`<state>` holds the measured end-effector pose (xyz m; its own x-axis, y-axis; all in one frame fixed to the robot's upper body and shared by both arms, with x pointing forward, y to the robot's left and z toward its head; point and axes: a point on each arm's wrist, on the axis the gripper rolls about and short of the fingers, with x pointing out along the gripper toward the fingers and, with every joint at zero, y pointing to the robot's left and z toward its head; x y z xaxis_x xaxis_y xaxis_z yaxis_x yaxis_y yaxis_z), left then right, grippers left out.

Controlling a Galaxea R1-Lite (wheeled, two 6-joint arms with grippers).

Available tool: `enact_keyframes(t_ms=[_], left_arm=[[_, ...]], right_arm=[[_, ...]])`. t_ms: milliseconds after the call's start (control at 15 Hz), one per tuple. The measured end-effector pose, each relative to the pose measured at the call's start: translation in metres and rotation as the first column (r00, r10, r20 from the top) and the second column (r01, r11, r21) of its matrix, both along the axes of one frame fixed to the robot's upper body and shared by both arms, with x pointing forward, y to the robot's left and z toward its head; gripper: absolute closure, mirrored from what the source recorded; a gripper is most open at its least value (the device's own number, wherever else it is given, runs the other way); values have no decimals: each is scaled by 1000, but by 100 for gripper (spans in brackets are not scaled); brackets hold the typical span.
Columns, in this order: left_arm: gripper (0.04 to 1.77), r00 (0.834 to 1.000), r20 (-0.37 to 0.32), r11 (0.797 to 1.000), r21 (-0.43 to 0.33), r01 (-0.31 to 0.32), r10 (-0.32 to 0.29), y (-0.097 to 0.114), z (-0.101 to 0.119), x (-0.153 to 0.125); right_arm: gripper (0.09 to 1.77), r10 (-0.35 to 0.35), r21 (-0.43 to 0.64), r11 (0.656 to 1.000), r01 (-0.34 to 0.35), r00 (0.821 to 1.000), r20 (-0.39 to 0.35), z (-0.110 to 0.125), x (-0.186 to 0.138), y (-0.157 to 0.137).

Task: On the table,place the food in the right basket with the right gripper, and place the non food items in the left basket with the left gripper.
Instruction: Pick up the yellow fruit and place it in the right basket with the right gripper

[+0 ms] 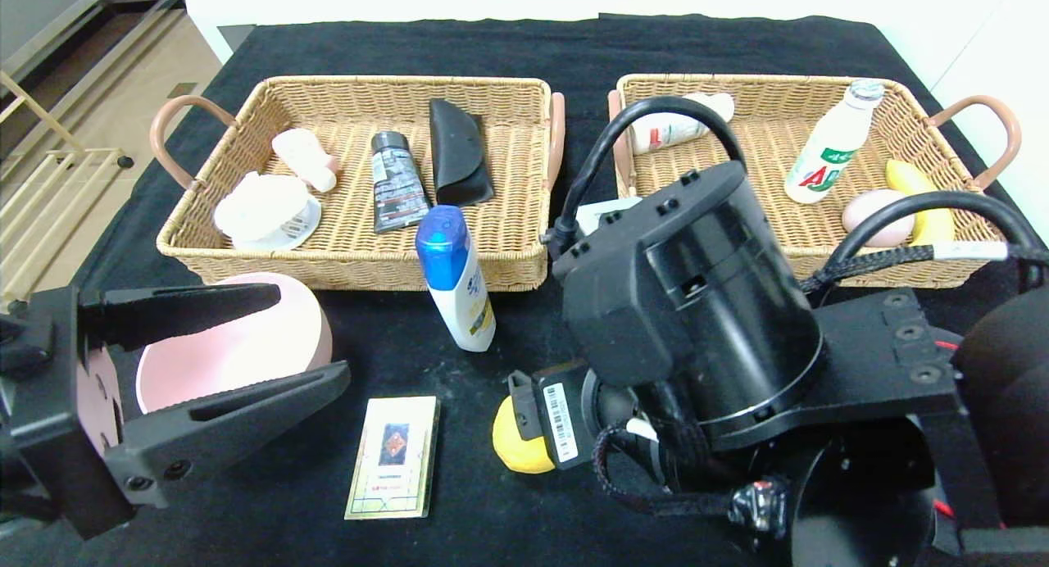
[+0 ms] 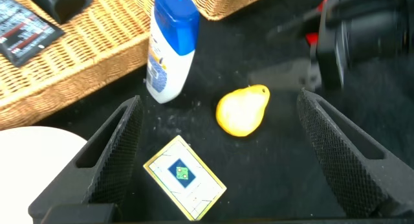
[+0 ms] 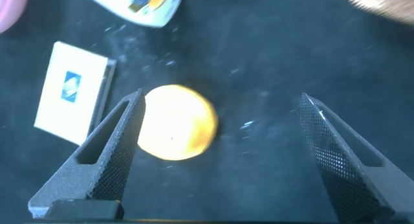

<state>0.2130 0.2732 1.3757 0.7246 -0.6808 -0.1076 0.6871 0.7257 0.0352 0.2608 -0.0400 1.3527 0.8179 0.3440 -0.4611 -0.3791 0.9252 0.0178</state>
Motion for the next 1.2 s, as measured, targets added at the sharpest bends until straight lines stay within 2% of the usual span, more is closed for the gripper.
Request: enact_keyframes(t_ms=[400, 600, 1200], left_arm=[[9, 1000, 16, 1000, -4, -18, 18, 3, 3, -1], [9, 998, 38, 998, -13, -59, 59, 10, 9, -2], [9, 996, 63, 998, 3, -61, 61, 12, 10, -6]], right_arm=[[16, 29, -38, 999, -30, 999, -24, -16, -6, 16], [16, 16, -68, 998, -17, 1000, -23, -24, -4, 19], [16, 6, -101, 995, -12, 999, -50, -48, 2, 36]])
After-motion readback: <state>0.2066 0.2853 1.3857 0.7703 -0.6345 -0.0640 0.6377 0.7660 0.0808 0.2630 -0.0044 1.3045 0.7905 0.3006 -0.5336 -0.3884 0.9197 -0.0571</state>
